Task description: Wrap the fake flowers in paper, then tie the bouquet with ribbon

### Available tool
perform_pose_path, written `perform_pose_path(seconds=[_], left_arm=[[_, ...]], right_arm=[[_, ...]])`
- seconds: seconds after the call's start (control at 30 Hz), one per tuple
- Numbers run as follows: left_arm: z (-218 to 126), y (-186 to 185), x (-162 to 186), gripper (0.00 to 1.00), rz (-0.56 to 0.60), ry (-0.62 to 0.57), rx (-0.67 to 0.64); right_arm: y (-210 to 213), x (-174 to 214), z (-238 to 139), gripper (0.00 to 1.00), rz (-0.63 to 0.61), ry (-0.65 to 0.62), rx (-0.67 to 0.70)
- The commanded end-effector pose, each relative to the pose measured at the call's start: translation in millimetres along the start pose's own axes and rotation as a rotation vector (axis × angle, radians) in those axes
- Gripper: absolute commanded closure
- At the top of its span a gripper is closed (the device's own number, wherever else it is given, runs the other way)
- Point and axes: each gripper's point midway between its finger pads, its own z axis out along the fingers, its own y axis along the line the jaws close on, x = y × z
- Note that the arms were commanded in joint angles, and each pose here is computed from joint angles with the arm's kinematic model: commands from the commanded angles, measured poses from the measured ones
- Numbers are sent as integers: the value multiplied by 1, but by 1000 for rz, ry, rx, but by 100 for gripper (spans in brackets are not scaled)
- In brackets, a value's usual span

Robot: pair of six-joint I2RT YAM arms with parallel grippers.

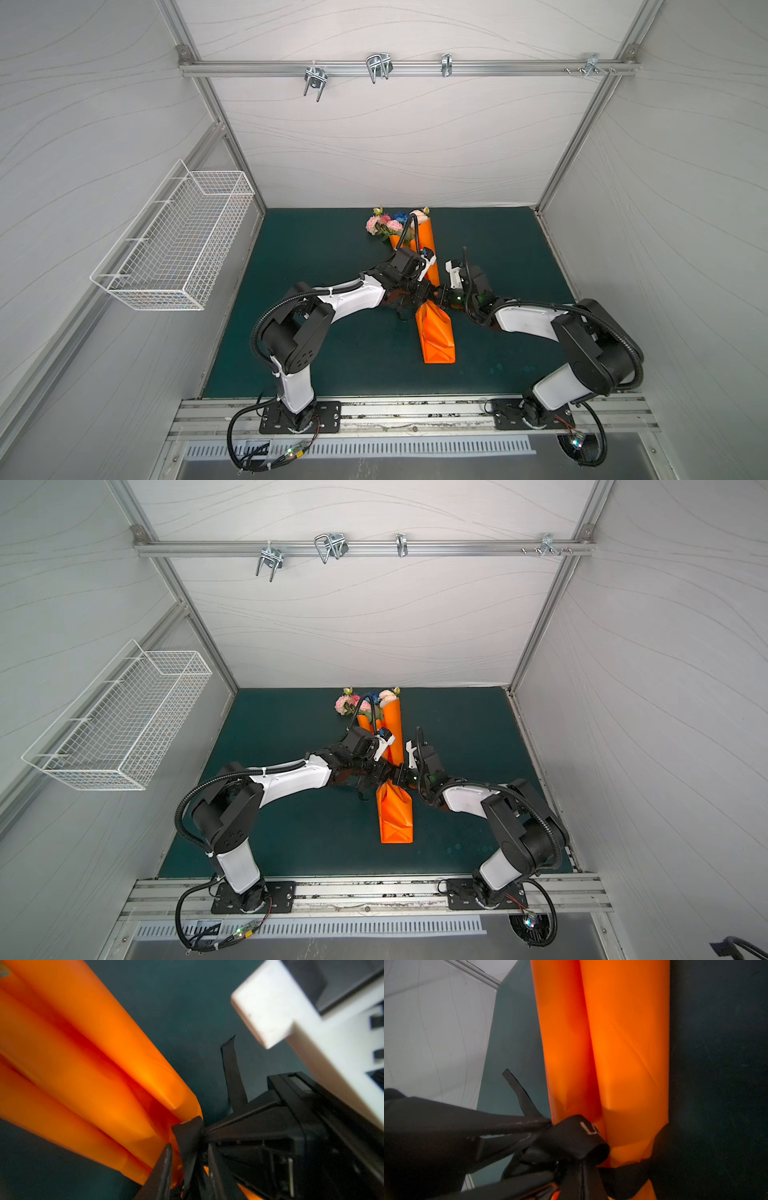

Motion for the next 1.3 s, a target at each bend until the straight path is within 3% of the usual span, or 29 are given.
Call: perform_pose_path(seconds=[0.0, 0.07, 0.2, 0.87, 1.07, 1.13, 1.27], left_arm=[[-7, -1, -15, 73, -11, -54, -8], [-6, 1, -15, 78, -25, -52, -4], [-7, 4, -18, 100, -59, -51, 31], [-18, -9, -36, 97, -90, -113, 131], [-21, -12, -33, 96, -121, -127, 155], [-21, -13, -30, 88, -132, -129, 162], [-18, -12, -25, 88, -151, -115, 162]], right_arm=[[15, -15, -5, 100, -19, -73, -44], [14, -15, -5, 100, -19, -72, -41], [12, -12, -4, 100, -15, -61, -36], [25, -13, 10, 100, 2, -62, -128], [28, -20, 22, 100, -2, -119, -215], [31, -23, 25, 100, 3, -157, -271], [36, -27, 25, 100, 12, -222, -377]])
